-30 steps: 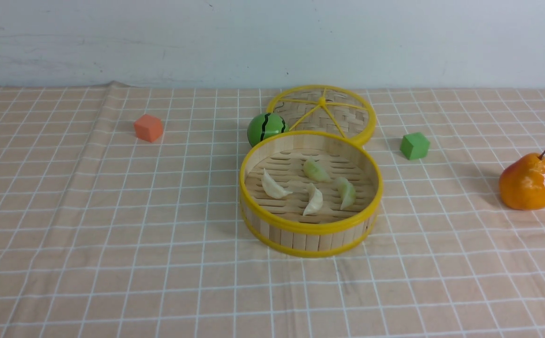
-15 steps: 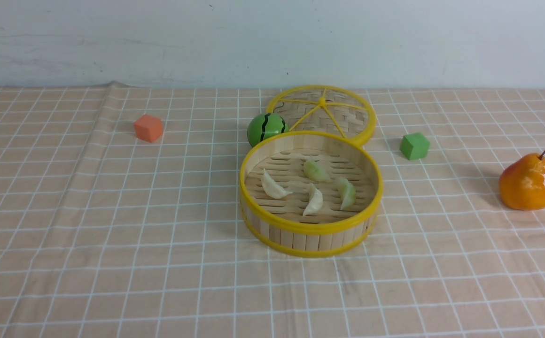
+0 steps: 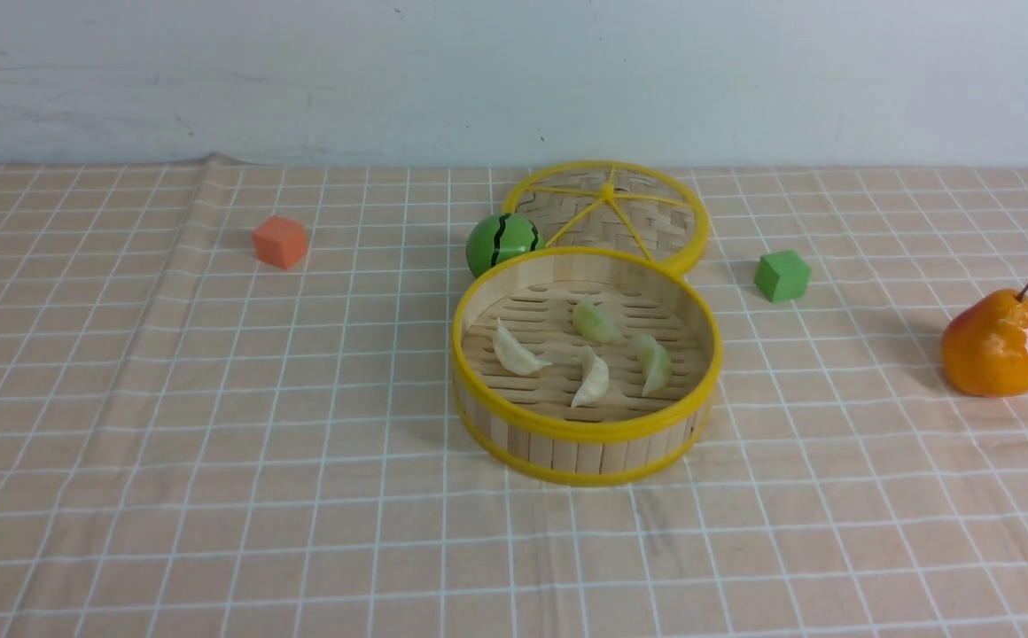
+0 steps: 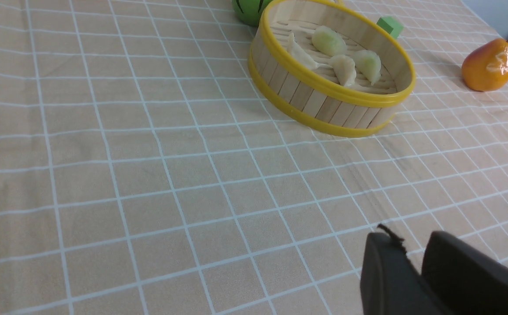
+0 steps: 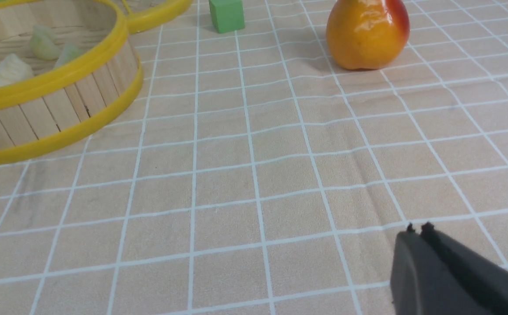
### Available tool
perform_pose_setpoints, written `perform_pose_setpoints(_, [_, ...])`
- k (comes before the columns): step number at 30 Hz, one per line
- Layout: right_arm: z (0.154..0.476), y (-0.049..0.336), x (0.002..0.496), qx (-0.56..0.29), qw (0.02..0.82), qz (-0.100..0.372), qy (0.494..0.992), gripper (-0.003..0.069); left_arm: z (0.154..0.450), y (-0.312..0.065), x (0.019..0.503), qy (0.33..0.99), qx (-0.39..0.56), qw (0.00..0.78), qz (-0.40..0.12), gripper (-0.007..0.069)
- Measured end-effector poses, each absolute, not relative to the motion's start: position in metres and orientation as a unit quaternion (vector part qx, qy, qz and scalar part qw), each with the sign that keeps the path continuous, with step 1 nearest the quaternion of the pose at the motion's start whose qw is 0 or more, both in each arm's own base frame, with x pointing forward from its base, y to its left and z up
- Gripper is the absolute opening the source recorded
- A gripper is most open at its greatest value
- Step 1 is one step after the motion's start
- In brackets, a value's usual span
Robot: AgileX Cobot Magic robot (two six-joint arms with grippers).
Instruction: Put the dumplings into the steamer on the table with the brown tablecloth.
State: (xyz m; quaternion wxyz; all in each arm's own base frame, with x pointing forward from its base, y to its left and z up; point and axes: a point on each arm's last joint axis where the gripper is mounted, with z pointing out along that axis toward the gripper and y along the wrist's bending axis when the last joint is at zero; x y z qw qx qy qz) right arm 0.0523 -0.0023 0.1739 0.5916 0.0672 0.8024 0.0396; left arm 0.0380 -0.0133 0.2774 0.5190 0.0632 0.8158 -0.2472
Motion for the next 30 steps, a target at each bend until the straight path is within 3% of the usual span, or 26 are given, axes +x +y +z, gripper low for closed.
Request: perform_pose_setpoints(30, [0.1741,-0.0023,0.0522,0.067,0.592,0.040,0.802,0.0021,0.2774,-0.0133,0.0380,0.816,0.063,0.519,-0.247,0.0148])
